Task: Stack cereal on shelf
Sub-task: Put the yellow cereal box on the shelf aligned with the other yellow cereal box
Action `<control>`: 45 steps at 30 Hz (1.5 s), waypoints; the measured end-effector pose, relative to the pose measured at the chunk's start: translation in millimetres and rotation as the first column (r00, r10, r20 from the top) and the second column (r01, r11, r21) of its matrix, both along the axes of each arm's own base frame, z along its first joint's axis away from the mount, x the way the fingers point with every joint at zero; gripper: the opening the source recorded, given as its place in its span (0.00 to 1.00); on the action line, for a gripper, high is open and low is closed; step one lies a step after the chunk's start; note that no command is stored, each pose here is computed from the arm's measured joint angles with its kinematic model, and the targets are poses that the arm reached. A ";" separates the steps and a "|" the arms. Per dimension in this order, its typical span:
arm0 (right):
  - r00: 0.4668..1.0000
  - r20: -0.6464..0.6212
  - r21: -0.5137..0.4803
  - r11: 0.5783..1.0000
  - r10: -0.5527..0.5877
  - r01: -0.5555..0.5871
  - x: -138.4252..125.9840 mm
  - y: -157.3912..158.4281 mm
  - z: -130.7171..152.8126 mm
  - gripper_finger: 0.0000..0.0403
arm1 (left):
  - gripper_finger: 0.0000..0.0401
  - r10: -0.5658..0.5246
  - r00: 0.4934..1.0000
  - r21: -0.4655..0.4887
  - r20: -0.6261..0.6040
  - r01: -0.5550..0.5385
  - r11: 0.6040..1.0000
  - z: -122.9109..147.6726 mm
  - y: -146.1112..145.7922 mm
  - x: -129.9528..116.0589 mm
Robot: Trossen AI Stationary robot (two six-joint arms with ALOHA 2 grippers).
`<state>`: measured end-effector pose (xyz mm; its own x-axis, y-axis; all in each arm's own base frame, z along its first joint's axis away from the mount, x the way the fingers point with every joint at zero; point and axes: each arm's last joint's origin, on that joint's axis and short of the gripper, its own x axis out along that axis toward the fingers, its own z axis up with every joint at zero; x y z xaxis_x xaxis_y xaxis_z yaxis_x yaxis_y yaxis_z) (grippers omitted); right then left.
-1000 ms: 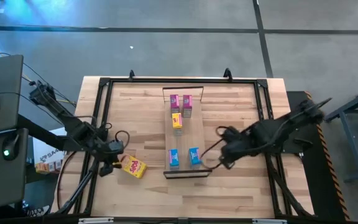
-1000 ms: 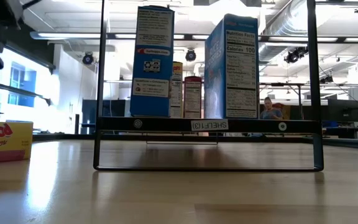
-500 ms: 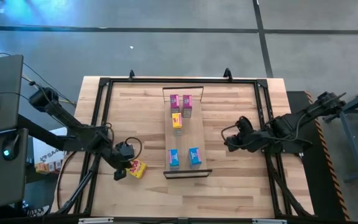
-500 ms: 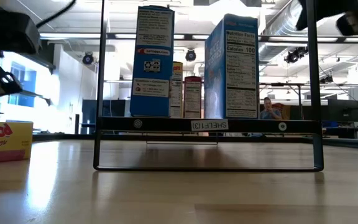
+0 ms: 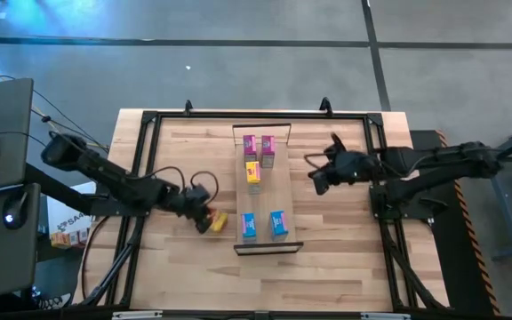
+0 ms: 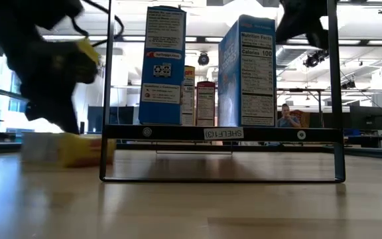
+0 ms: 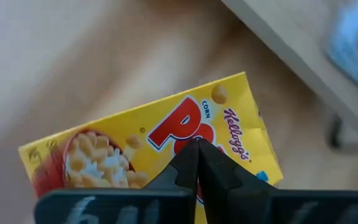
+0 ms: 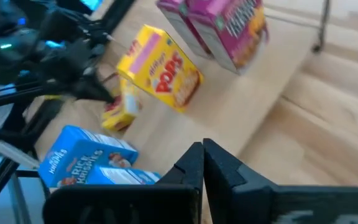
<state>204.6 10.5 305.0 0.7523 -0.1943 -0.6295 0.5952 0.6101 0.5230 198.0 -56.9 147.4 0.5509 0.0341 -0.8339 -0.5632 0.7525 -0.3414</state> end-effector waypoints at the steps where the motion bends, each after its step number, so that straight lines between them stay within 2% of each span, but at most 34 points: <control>1: 1.000 0.011 -0.005 1.000 0.018 -0.018 1.5 -4.2 1.3 0.00 | 0.00 0.038 0.999 0.011 0.003 -0.038 0.999 0.0 6.0 1.2; 4: 0.997 0.046 -0.018 0.998 0.060 -0.059 4.8 -15.1 4.8 0.00 | 0.00 0.110 0.994 0.060 0.005 -0.111 0.992 0.1 24.2 4.1; 9: 0.993 0.094 -0.018 0.997 0.072 -0.071 8.2 -28.7 8.4 0.00 | 0.00 0.158 0.987 0.125 0.002 -0.157 0.980 1.1 54.2 7.9; 12: 0.984 0.152 -0.029 0.995 0.094 -0.091 14.7 -33.5 11.7 0.00 | 0.00 0.118 0.993 0.131 0.005 -0.118 0.984 13.4 67.8 9.6; 14: 0.972 0.208 -0.050 0.994 0.105 -0.097 21.2 -36.2 15.1 0.00 | 0.00 0.076 0.996 0.141 0.054 -0.083 0.987 32.1 74.5 11.8; 17: 0.960 0.255 -0.052 0.994 0.111 -0.101 32.4 -41.3 16.9 0.00 | 0.00 0.008 0.998 0.212 0.056 -0.020 0.977 60.3 82.8 2.1; 21: 0.971 0.196 -0.078 0.989 0.139 -0.126 57.6 -46.5 23.0 0.00 | 0.00 -0.013 1.000 0.276 0.003 0.012 0.961 77.8 92.8 -24.7; 24: 0.973 0.105 -0.123 0.974 0.203 -0.190 84.7 -49.4 34.7 0.00 | 0.00 0.010 0.999 0.262 -0.037 0.000 0.965 74.1 96.5 -45.3; 28: 0.953 -0.047 -0.168 0.939 0.298 -0.302 123.0 -56.4 47.2 0.00 | 0.00 0.026 0.999 0.231 -0.032 -0.018 0.973 62.1 97.4 -60.4; 31: 0.918 -0.123 -0.177 0.902 0.376 -0.393 154.2 -62.0 49.8 0.00 | 0.00 0.044 0.999 0.220 -0.030 -0.036 0.975 52.5 98.9 -63.2; 36: 0.879 -0.155 -0.181 0.862 0.451 -0.474 200.6 -68.1 48.4 0.00 | 0.00 0.089 0.995 0.149 0.036 -0.093 0.984 50.6 100.5 -58.3; 41: 0.836 -0.179 -0.170 0.821 0.518 -0.545 240.3 -61.5 33.1 0.00 | 0.00 0.130 0.991 0.157 0.009 -0.130 0.979 47.3 102.1 -56.7; 45: 0.801 -0.227 -0.123 0.800 0.554 -0.588 263.1 -49.4 9.7 0.00 | 0.00 0.144 0.990 0.175 -0.004 -0.141 0.974 45.6 103.3 -55.1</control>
<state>467.7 -38.9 314.7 0.6455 0.1155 -0.7550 0.1773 0.9388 0.2953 142.9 46.4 193.0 0.5160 0.2566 -0.8172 -0.6733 0.7112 -0.2018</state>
